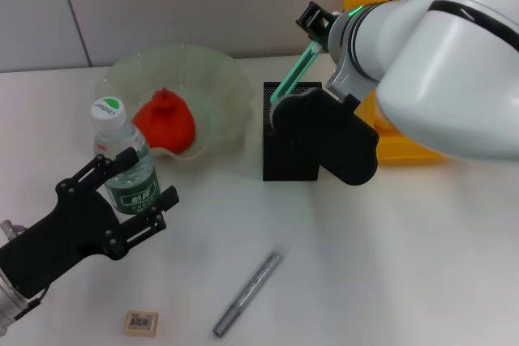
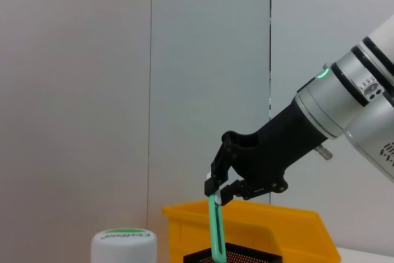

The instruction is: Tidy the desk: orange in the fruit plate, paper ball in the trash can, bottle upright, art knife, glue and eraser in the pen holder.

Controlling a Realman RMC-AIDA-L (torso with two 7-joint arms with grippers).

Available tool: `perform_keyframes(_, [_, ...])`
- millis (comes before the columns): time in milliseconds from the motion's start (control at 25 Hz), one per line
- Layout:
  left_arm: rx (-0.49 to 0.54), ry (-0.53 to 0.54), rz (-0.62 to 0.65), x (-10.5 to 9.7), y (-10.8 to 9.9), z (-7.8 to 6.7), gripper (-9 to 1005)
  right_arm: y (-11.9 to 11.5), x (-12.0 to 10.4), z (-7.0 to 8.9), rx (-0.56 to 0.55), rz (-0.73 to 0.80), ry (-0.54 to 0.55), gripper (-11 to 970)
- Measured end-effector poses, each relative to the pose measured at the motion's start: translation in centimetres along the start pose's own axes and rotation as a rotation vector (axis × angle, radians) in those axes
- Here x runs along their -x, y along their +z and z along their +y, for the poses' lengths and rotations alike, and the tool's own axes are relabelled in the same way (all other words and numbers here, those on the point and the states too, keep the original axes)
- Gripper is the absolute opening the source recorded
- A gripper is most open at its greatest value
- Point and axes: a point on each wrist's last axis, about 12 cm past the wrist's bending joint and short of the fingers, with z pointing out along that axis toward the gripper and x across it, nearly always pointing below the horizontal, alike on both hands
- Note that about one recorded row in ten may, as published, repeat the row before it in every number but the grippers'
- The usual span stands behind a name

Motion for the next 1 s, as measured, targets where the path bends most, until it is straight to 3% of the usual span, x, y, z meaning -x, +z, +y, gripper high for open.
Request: perform_keyframes(1000, [0.012, 0.005, -0.006, -0.02, -0.24, -0.03, 808, 0.09, 0.34, 0.81, 0.031, 0.0, -0.011, 294])
